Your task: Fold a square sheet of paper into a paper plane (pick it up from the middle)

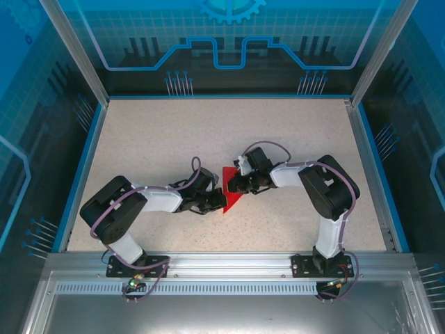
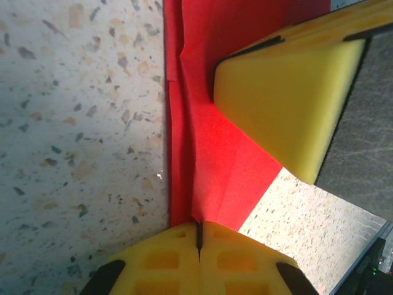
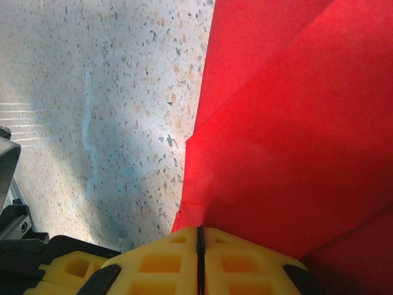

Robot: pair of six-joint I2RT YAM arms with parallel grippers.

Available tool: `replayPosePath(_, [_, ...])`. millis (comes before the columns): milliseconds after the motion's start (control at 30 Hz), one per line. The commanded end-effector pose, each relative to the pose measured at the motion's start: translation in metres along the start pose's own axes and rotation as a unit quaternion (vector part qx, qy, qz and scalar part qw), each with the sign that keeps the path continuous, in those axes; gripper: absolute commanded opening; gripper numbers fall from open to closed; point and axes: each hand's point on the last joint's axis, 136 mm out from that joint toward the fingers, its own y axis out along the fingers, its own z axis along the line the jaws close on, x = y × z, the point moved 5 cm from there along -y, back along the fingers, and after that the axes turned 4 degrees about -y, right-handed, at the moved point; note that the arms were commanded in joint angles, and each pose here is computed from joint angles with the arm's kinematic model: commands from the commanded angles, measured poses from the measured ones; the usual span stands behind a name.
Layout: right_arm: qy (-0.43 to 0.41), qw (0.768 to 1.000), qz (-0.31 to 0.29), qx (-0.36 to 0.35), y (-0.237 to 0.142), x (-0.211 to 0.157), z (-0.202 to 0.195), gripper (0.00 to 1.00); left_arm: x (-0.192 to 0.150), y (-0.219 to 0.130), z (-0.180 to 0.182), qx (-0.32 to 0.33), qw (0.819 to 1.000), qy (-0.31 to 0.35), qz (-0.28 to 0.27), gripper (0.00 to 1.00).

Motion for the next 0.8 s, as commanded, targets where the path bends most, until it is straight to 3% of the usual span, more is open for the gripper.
replayPosePath(0, [0.002, 1.000, 0.021, -0.023, 0.012, -0.009, -0.010, 0.08, -0.009, -0.002, 0.027, 0.056, 0.998, -0.021, 0.013, 0.05])
replayPosePath(300, [0.006, 0.999, 0.024, -0.023, 0.012, -0.013, -0.013, 0.08, -0.001, -0.015, 0.019, 0.079, 0.997, 0.003, -0.008, 0.31])
replayPosePath(767, [0.005, 1.000, 0.021, -0.014, 0.011, -0.011, -0.008, 0.08, 0.007, -0.006, 0.012, 0.126, 0.991, 0.042, 0.007, 0.35])
